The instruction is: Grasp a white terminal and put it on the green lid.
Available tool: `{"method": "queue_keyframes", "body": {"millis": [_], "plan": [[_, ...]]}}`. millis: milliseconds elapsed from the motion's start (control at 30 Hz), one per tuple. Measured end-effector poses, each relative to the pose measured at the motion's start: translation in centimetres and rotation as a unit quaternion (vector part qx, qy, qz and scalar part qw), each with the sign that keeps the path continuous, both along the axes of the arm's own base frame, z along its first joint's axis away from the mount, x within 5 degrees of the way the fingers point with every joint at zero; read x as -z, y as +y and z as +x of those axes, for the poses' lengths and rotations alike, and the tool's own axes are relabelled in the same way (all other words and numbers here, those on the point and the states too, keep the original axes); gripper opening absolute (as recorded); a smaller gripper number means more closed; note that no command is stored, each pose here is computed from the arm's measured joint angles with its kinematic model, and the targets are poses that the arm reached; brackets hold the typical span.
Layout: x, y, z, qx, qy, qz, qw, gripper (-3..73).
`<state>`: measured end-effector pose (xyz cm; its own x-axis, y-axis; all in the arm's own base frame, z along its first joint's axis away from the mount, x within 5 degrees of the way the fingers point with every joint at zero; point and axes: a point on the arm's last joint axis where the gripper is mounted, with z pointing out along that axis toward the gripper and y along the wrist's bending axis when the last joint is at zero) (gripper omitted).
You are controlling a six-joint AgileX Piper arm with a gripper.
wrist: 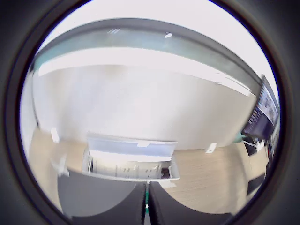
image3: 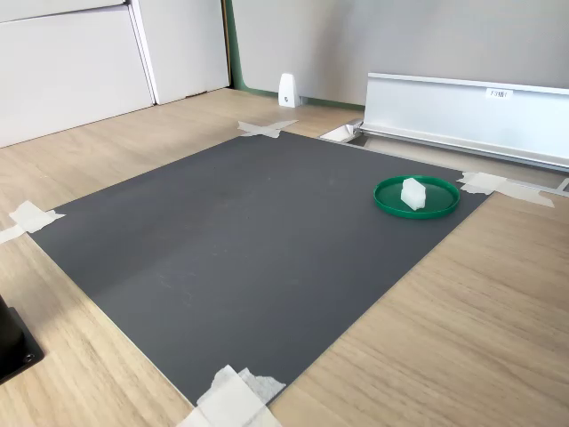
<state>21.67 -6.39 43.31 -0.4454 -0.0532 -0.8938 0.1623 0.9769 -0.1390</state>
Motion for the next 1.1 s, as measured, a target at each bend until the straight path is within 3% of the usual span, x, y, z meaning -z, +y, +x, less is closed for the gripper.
{"method": "queue_keyframes", "body": {"millis": [133, 233, 433, 733, 1100], "plan": [[1.1, 0.4, -2.6, 0.051, -0.079, 0.039, 0.995, -0.5], [2.6, 1.7, -4.6, 0.046, -0.119, 0.050, 0.991, -0.5], [7.1, 3.9, -8.6, 0.004, -0.116, 0.048, 0.992, -0.7], [12.2, 5.1, -14.0, -0.002, -0.149, 0.062, 0.987, -0.7], [18.1, 5.5, -16.2, -0.002, -0.148, 0.062, 0.987, -0.9]]}}
